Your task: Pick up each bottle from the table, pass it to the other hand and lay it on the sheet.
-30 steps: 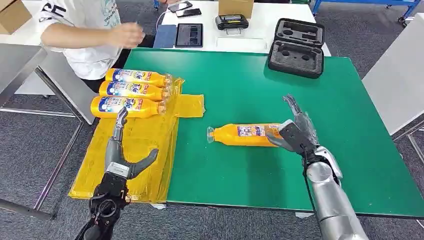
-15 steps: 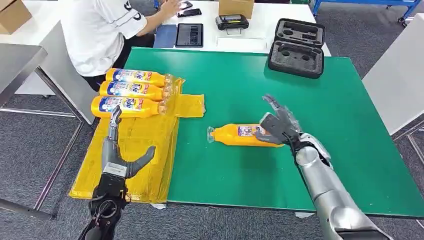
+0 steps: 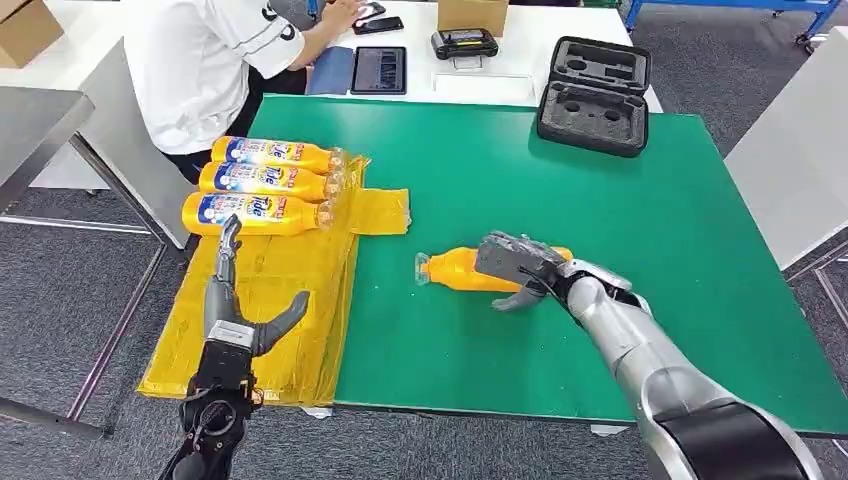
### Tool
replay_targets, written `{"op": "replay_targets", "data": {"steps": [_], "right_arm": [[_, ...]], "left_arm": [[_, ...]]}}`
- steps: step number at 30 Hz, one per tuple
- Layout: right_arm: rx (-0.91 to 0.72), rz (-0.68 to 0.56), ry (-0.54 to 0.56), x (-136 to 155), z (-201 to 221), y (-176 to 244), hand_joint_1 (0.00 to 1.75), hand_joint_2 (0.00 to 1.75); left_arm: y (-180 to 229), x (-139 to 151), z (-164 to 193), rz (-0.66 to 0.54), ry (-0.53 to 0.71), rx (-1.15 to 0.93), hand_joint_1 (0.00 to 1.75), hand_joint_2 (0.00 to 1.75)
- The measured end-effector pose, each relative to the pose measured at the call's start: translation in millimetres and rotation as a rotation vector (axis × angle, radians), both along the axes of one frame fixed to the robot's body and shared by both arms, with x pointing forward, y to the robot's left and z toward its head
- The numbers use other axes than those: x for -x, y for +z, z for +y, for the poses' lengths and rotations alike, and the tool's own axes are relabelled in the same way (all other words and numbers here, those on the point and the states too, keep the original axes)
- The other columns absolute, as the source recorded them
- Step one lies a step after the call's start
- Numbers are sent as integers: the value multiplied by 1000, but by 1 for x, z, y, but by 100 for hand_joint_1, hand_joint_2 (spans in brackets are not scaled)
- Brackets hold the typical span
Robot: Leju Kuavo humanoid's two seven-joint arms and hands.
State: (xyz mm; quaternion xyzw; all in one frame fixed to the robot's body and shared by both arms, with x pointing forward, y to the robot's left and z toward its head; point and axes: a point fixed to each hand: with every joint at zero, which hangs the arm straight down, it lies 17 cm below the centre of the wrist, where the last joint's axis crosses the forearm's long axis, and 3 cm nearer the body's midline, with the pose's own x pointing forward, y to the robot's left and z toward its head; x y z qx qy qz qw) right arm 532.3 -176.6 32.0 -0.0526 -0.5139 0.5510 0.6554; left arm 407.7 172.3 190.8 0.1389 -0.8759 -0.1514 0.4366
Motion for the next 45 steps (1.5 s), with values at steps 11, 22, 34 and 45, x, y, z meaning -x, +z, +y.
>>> {"op": "replay_targets", "data": {"steps": [11,22,34,45], "right_arm": [[40,-35,-29,-21,-21,22,0,175],[76,14,-31,-17,-31,13,0,175],[138,95,-53,-5,-50,-8,0,175],[161,122,-96,-3,-69,-17,0,175]], "left_arm": [[-8,-1,3,21,13,5,0,175],[-10,0,4,25,17,5,0,175],[-18,0,3,45,17,2,0,175],[-26,-1,2,70,6,2,0,175]]}}
